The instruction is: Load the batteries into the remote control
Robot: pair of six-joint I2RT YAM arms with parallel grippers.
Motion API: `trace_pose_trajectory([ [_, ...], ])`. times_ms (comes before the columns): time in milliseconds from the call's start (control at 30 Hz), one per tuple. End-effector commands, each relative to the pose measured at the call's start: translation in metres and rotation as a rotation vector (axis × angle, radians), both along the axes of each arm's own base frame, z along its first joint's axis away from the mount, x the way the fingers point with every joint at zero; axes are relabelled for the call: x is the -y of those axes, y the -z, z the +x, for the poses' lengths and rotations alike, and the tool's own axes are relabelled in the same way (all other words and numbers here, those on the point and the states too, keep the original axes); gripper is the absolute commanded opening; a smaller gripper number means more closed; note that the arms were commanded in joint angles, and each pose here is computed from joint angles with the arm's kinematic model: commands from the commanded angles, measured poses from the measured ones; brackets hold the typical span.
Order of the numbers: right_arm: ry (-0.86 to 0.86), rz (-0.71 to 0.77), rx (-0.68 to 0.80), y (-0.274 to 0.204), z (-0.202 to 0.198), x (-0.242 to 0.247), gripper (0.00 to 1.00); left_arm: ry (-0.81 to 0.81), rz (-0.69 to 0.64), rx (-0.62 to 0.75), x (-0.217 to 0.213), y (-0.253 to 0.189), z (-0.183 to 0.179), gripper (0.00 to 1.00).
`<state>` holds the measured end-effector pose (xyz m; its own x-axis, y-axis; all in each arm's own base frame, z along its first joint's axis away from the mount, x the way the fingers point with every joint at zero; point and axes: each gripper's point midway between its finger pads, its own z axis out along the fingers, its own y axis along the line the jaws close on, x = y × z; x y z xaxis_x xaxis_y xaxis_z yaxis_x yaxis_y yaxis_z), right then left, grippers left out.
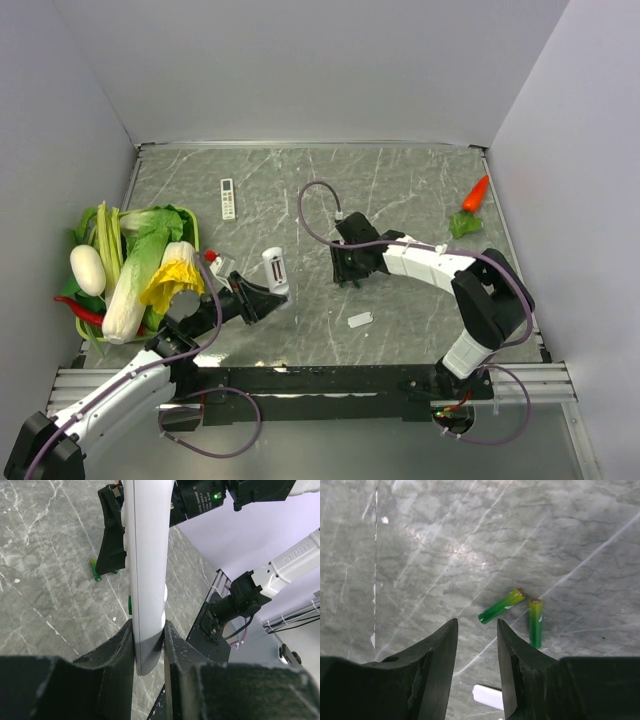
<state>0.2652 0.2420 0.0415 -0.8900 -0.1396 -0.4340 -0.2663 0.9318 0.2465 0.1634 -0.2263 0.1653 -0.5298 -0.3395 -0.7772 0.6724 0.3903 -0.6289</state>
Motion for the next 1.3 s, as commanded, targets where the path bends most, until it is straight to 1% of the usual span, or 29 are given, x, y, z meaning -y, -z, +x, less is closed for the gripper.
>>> trace_pose_trajectory([
  [0,-0.098,-0.017,0.076,-0.011,0.006,-0.004,0.47,0.004,-0.021,0.06,0.001,-0.016,0.001,0.01],
  [67,-0.104,-0.058,0.099,-0.019,0.009,0.004,0.47,0.001,-0.021,0.06,0.0,-0.016,0.002,0.01],
  [100,-0.098,-0.103,0.119,-0.019,0.015,0.013,0.48,0.0,-0.022,0.061,0.001,-0.017,0.002,0.01],
  [200,-0.084,-0.151,0.117,-0.019,0.019,0.029,0.48,0.001,-0.02,0.061,0.001,-0.018,0.002,0.01],
  [467,-0.061,-0.177,0.076,-0.004,0.011,0.048,0.45,-0.005,-0.022,0.064,-0.001,-0.018,0.001,0.01],
  [733,-0.081,-0.181,0.012,0.013,0.003,0.048,0.41,0.0,-0.022,0.059,-0.001,-0.019,0.0,0.01],
  [767,-0.084,-0.183,0.001,0.015,0.001,0.048,0.4,-0.002,-0.024,0.06,-0.001,-0.02,0.0,0.01],
  [833,-0.083,-0.184,-0.01,0.017,-0.001,0.049,0.33,-0.005,-0.024,0.06,-0.001,-0.02,0.0,0.01],
  [933,-0.091,-0.17,-0.031,0.02,-0.006,0.046,0.32,-0.005,-0.029,0.058,-0.001,-0.02,0.0,0.01],
  [1267,-0.095,-0.196,-0.087,0.035,-0.014,0.05,0.27,0.001,-0.035,0.043,0.0,-0.018,0.0,0.01],
])
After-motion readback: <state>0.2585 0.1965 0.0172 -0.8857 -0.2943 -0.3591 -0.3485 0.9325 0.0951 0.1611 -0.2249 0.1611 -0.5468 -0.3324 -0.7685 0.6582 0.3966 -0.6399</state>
